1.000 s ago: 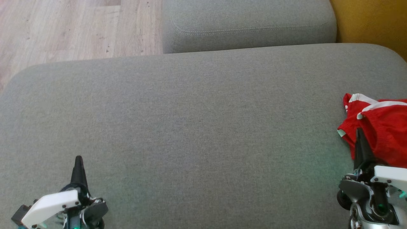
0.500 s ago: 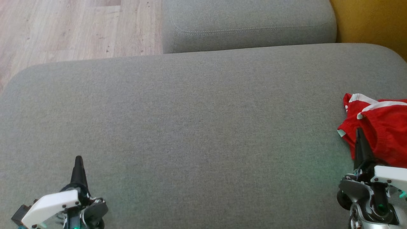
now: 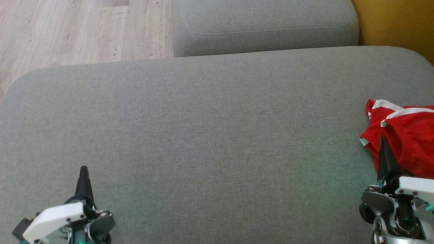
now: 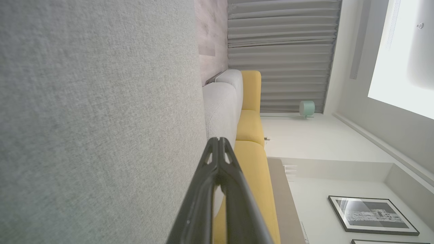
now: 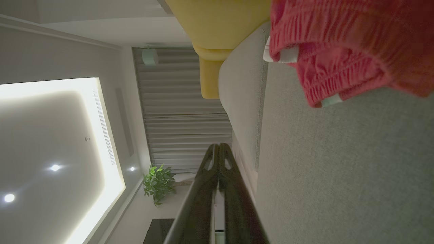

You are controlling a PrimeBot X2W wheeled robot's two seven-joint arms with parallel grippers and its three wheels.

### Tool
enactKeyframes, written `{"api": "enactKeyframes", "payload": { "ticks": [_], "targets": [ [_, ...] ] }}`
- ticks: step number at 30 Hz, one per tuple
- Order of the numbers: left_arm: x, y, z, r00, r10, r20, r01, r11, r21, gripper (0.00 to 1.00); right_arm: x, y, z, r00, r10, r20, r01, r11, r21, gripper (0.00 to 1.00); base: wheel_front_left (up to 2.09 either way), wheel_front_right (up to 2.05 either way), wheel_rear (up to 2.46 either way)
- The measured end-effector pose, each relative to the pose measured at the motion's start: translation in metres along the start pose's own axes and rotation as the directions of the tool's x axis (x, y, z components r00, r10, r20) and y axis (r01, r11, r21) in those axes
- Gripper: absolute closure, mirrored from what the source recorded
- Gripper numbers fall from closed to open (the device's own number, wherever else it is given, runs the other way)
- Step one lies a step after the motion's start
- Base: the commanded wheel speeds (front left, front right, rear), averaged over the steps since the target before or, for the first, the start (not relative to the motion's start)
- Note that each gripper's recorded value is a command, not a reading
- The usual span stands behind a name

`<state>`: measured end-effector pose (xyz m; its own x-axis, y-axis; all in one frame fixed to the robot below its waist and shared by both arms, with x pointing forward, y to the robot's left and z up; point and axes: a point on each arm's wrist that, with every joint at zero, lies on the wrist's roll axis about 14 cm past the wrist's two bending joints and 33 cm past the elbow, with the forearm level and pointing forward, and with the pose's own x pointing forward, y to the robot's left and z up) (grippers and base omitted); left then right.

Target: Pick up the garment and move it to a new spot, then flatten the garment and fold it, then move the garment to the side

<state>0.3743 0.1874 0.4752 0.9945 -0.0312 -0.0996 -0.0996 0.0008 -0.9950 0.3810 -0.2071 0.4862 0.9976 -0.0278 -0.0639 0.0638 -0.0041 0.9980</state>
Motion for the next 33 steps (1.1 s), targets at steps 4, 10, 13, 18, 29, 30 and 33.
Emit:
{"api": "enactKeyframes", "payload": {
  "ticks": [4, 10, 13, 18, 29, 30, 33],
  "targets": [
    [0.0000, 0.0000, 0.0001, 1.000, 0.000, 0.000, 0.000, 1.000, 0.000, 1.00, 0.0000, 0.0000, 0.0000, 1.000, 0.000, 0.000, 0.000, 1.000, 0.000, 1.00, 0.00, 0.00, 0.00],
    [0.0000, 0.0000, 0.0001, 1.000, 0.000, 0.000, 0.000, 1.000, 0.000, 1.00, 0.0000, 0.0000, 0.0000, 1.000, 0.000, 0.000, 0.000, 1.000, 0.000, 1.00, 0.00, 0.00, 0.00],
    [0.0000, 0.0000, 0.0001, 1.000, 0.000, 0.000, 0.000, 1.000, 0.000, 1.00, 0.0000, 0.0000, 0.0000, 1.000, 0.000, 0.000, 0.000, 1.000, 0.000, 1.00, 0.00, 0.00, 0.00],
    [0.0000, 0.0000, 0.0001, 1.000, 0.000, 0.000, 0.000, 1.000, 0.000, 1.00, 0.0000, 0.0000, 0.0000, 1.000, 0.000, 0.000, 0.000, 1.000, 0.000, 1.00, 0.00, 0.00, 0.00],
    [0.0000, 0.0000, 0.0001, 1.000, 0.000, 0.000, 0.000, 1.000, 0.000, 1.00, 0.0000, 0.0000, 0.0000, 1.000, 0.000, 0.000, 0.000, 1.000, 0.000, 1.00, 0.00, 0.00, 0.00],
    [0.0000, 0.0000, 0.0001, 1.000, 0.000, 0.000, 0.000, 1.000, 0.000, 1.00, 0.0000, 0.0000, 0.0000, 1.000, 0.000, 0.000, 0.000, 1.000, 0.000, 1.00, 0.00, 0.00, 0.00],
    [0.0000, 0.0000, 0.0001, 1.000, 0.000, 0.000, 0.000, 1.000, 0.000, 1.00, 0.0000, 0.0000, -0.0001, 1.000, 0.000, 0.000, 0.000, 1.000, 0.000, 1.00, 0.00, 0.00, 0.00]
  ]
}}
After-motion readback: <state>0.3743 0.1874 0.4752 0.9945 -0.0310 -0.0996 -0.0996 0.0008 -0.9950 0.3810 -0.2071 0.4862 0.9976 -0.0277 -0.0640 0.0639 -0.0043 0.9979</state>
